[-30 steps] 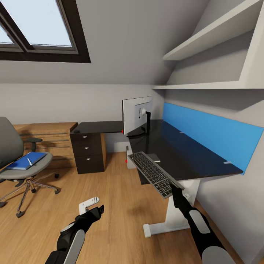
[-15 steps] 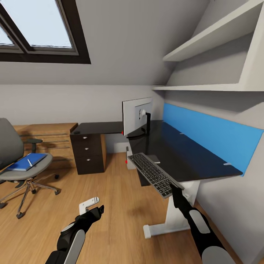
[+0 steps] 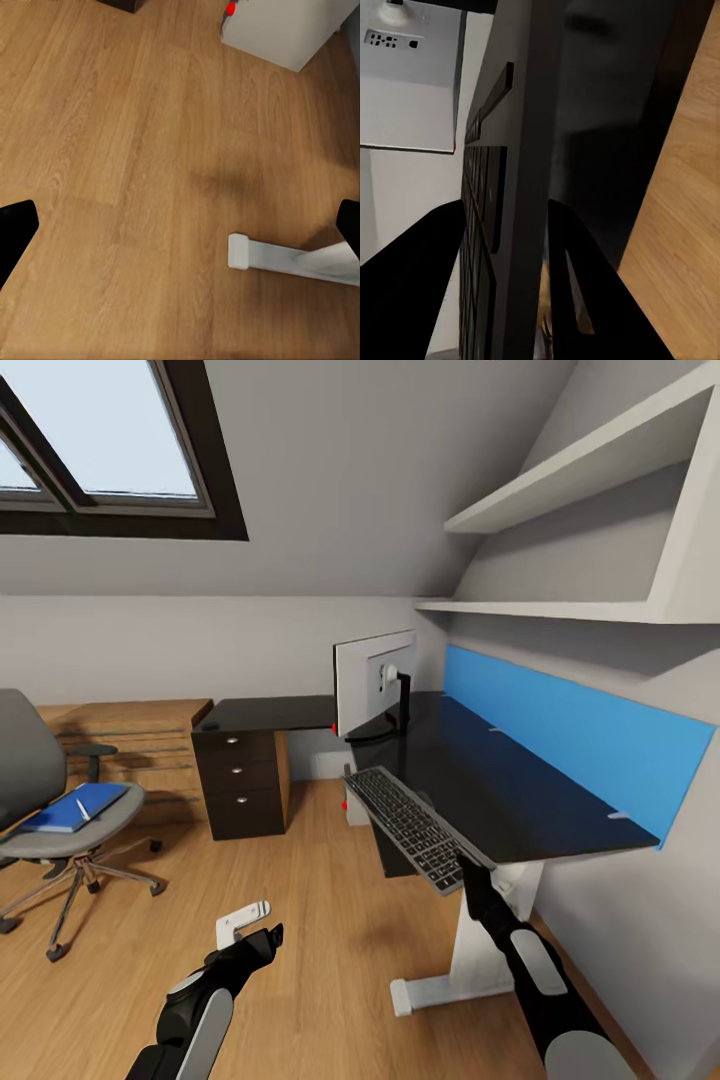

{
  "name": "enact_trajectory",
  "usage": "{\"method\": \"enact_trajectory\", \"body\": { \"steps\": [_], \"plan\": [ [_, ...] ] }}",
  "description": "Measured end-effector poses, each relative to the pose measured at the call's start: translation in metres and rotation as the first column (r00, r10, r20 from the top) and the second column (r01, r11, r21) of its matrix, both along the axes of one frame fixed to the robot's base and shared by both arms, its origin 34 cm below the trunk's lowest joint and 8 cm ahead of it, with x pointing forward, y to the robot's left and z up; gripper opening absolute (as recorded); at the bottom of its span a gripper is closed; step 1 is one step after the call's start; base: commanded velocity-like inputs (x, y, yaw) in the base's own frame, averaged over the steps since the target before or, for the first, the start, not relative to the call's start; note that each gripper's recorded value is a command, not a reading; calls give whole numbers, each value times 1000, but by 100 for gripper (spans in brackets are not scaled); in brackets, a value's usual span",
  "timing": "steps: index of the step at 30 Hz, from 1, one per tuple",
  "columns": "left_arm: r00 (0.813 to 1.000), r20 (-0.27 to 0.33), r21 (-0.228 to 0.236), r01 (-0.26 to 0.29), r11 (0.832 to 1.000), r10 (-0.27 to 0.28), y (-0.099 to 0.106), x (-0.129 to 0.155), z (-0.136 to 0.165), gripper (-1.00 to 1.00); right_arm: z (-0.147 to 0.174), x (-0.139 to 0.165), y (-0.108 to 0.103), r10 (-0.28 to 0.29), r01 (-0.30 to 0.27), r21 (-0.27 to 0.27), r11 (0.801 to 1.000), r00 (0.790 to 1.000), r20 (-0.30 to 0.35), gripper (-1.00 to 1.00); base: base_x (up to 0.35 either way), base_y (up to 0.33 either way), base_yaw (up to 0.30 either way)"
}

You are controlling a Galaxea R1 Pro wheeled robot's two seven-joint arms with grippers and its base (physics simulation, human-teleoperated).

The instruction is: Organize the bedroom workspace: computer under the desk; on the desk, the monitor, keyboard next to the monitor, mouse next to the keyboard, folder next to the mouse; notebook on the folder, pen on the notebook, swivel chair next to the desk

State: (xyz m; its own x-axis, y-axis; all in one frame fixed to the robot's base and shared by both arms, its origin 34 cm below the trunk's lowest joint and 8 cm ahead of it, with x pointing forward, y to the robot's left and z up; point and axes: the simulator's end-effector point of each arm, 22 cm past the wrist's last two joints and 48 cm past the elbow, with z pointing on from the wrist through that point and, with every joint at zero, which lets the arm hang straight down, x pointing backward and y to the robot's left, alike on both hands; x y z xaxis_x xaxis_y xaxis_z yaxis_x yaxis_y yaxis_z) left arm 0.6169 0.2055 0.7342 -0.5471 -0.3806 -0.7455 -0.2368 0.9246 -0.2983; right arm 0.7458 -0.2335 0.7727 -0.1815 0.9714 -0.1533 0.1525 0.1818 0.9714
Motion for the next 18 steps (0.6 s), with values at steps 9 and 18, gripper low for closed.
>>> {"method": "enact_trajectory", "body": {
  "steps": [9, 18],
  "plan": [
    [1000, -1, 0, -1, 1000, 1, 1, 1, 16, 100, 39, -16, 22, 64, -58, -74, 996, 995, 76, -100, 0, 0, 0],
    [1000, 1, 0, -1, 1000, 1, 0, 3, 33, 100, 61, -17, 35, 91, -83, -89, 993, 992, 92, -100, 0, 0, 76]
  ]
}}
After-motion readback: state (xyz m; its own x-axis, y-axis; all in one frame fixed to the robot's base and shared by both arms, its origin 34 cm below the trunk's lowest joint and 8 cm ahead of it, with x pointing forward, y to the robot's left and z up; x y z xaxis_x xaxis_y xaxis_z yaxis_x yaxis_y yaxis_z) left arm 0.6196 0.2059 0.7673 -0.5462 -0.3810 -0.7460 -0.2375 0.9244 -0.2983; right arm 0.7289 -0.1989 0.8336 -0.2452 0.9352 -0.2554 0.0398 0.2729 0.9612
